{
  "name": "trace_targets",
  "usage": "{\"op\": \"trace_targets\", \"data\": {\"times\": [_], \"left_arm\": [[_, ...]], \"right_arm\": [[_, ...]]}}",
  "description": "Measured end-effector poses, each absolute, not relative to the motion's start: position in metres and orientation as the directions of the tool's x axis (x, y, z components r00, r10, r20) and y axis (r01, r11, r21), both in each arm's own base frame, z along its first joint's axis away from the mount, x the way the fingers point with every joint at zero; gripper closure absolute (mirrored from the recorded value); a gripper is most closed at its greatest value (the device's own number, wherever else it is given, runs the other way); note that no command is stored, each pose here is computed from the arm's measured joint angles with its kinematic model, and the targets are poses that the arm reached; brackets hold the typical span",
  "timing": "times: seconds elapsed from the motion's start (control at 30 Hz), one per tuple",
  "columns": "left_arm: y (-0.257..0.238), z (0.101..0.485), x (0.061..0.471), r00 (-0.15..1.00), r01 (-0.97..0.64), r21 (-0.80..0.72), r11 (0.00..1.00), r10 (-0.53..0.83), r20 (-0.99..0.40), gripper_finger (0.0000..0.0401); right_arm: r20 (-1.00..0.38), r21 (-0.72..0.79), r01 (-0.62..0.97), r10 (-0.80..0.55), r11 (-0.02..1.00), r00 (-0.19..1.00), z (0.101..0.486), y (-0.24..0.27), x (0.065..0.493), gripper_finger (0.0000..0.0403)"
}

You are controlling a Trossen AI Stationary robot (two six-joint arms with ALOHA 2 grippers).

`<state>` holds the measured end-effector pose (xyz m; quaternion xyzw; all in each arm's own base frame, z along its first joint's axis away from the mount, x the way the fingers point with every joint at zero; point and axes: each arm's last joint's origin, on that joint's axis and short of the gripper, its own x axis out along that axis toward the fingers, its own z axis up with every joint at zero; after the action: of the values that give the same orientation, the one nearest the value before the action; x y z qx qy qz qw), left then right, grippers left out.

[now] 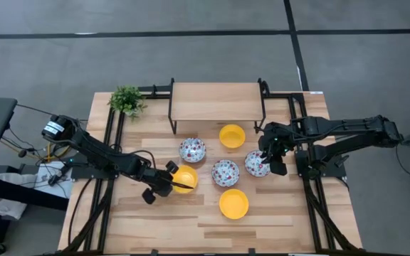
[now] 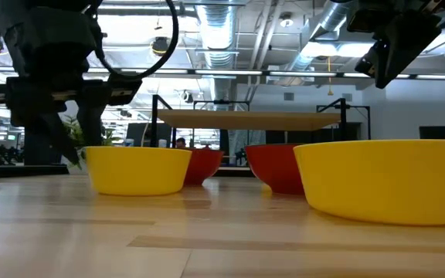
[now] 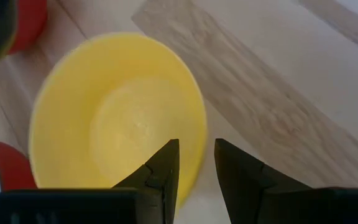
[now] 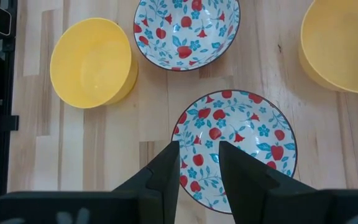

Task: Pick & Place Mini bowls
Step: Put the left yellow bowl on the shelf

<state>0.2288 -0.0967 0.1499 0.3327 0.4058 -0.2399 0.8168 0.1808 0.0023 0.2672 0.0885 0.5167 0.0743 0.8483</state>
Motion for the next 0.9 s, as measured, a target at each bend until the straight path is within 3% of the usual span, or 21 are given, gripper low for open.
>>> {"op": "trace_targets", "data": {"times": [0.4, 0.9], "left_arm": [[-0.0921, 0.1511, 0.2326, 0.567, 0.651, 0.337, 0.68, -0.14, -0.812, 0.0309], [-0.0912, 0.1514, 0.2334, 0.561, 0.659, 0.317, 0.682, -0.165, -0.811, 0.0391]], "right_arm": [[-0.863, 0.227, -0.035, 0.217, 0.973, 0.455, 0.2672, 0.0023, 0.1808, 0.0301], [-0.863, 0.227, -0.035, 0.217, 0.973, 0.455, 0.2672, 0.0023, 0.1808, 0.0301]]}}
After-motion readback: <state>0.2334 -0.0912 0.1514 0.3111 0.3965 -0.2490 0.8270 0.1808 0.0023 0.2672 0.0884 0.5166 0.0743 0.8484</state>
